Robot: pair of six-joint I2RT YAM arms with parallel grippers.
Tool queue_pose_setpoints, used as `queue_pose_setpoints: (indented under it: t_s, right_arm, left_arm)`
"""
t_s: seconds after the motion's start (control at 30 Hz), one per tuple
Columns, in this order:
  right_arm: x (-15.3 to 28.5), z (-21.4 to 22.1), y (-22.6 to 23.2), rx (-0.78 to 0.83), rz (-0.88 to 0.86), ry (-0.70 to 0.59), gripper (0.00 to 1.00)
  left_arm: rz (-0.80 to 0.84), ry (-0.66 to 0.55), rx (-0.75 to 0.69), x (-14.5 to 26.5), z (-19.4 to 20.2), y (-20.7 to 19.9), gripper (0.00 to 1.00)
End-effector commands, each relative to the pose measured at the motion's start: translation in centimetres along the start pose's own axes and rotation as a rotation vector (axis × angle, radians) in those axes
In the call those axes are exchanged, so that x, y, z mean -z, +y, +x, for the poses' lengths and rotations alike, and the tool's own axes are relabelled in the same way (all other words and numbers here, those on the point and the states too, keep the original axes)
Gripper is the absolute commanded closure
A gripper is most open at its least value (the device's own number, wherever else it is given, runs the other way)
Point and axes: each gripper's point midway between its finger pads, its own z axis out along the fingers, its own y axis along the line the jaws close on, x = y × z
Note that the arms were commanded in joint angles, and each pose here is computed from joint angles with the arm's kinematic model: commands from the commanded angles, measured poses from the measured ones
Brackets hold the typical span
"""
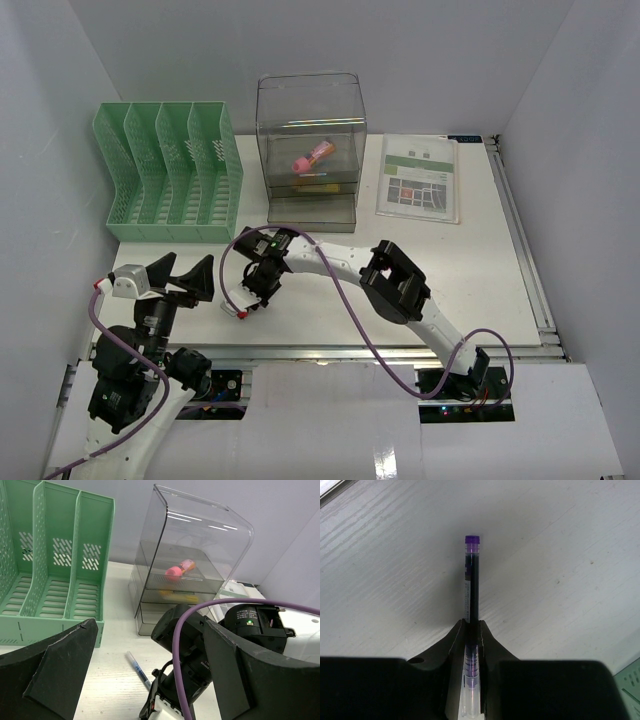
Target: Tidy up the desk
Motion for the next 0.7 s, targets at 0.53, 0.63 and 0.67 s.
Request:
queue_pose_setpoints:
  t_s: [0.53, 0.63, 0.67]
  right_arm:
    - [21.0, 8.8, -1.3, -0.599, 0.506, 0.125, 0.92]
    - [24.7, 13.3, -0.9, -0.648, 0.642, 0.264, 0.91]
    - [25.4, 14.4, -0.9, -0.649, 0.669, 0.311, 0.9]
  left_arm:
    - [0.055, 0.07, 0.007, -1.1, 2.1, -1.3, 0.02]
    - [0.059, 0.135, 0.025, -1.8, 3.3, -1.7, 0.02]
    - [0.063, 0.181, 0.042, -2.2, 4.2, -2.1, 0.02]
